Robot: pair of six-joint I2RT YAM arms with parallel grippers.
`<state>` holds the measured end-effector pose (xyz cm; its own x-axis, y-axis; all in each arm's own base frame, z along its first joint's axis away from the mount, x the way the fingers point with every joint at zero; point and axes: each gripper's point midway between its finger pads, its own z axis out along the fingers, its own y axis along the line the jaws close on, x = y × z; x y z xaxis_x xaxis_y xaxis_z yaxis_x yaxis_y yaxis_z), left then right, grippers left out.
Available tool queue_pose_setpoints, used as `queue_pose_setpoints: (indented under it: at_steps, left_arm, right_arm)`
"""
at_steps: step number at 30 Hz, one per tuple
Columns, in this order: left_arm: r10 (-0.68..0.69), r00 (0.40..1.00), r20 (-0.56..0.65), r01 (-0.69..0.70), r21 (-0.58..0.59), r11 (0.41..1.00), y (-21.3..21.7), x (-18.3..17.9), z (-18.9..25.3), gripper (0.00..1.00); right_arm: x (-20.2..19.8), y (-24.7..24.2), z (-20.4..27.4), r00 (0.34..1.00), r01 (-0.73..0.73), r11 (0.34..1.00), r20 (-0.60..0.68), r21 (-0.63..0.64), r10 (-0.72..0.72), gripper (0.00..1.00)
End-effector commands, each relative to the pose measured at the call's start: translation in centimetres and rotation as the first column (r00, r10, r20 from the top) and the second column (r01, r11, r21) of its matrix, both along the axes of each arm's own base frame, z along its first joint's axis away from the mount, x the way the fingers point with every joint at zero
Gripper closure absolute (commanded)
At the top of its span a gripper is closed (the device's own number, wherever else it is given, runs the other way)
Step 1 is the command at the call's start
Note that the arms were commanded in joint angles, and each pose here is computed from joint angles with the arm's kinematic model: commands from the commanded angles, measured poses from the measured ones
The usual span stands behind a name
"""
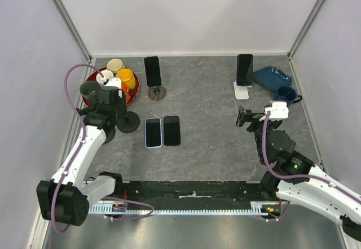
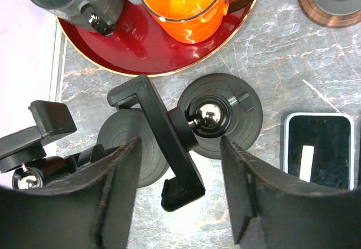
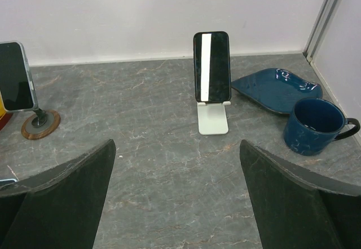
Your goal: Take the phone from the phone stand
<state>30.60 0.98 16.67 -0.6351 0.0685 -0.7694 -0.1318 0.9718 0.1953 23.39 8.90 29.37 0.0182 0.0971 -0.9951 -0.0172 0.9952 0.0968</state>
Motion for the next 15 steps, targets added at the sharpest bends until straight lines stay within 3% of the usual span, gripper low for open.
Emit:
queue_pose_setpoints:
  at_steps: [1,7,15]
  left_arm:
    - [0.005,0.993,0.121,0.003,-0.067,0.998,-0.7,1.0,2.8,0.32]
    - [-0.033,0.973,0.228,0.066,-0.140,0.988,-2.0,0.5,6.0,0.09]
    - [-0.115,0.910,0.398,0.235,-0.268,0.934,-5.2,-0.5,11.9,0.01]
  right_arm:
    - [0.0,-0.2,1.0,1.000,0.008,1.000,0.014,0.001,-0.008,0.02]
    - [0.0,-0.2,1.7,1.000,0.009,1.000,0.016,-0.001,-0.009,0.02]
    - [-0.3,-0.1,2.7,1.000,-0.019,1.000,0.006,-0.010,0.019,0.02]
